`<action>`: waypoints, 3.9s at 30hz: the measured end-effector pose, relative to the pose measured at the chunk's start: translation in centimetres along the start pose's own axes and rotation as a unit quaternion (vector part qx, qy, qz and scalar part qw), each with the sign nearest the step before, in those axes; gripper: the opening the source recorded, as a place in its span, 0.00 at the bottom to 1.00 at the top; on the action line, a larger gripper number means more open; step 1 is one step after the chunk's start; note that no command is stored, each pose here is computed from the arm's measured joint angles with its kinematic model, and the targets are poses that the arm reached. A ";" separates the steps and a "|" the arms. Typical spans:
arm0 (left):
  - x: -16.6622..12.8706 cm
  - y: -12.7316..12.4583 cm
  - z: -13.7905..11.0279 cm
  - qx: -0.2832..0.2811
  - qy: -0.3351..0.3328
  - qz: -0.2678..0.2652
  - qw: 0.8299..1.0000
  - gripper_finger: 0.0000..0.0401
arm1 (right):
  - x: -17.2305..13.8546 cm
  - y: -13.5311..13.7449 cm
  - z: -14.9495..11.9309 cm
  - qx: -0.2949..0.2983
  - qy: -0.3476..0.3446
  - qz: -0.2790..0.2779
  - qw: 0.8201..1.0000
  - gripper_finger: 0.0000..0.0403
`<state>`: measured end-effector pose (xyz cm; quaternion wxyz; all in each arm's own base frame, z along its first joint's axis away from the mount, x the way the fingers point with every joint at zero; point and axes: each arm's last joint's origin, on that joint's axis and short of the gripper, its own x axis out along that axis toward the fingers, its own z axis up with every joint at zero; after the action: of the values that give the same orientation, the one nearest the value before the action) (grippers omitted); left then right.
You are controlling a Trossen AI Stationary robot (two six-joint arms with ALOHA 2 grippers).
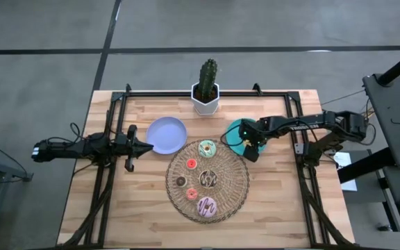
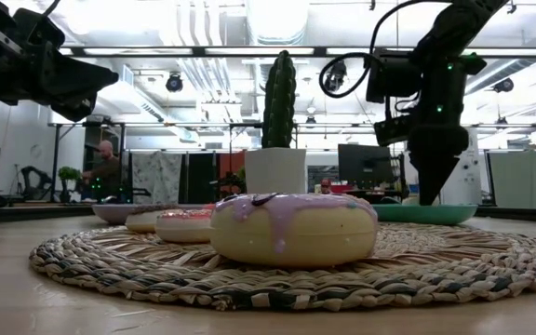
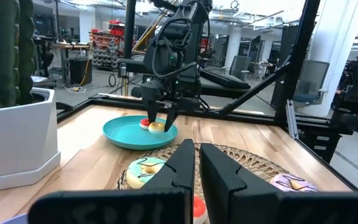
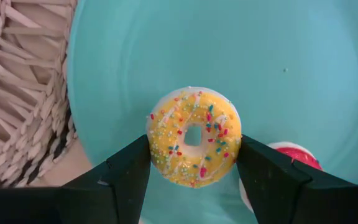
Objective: Pick & Place donuts
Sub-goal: Put the small yellow donut on the blue plate, then put the large blue donut on the purple plate
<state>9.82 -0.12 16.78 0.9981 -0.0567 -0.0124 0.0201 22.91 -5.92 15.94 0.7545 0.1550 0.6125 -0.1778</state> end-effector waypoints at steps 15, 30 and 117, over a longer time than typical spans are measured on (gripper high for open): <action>0.0 0.0 0.0 0.000 0.000 0.000 1.000 0.00 | 0.3 0.1 0.0 -0.001 0.007 0.010 1.000 0.54; 0.0 0.0 0.0 0.000 0.000 0.000 1.000 0.00 | 0.5 0.1 -0.2 -0.014 0.013 0.030 0.999 0.71; 0.0 0.0 0.0 0.000 0.000 0.000 1.000 0.00 | -5.5 12.7 12.7 -0.264 -0.147 0.081 0.950 0.75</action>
<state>9.83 -0.12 16.77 0.9981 -0.0567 -0.0121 0.0201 38.78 0.04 24.09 0.8618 -0.0287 0.5054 0.0312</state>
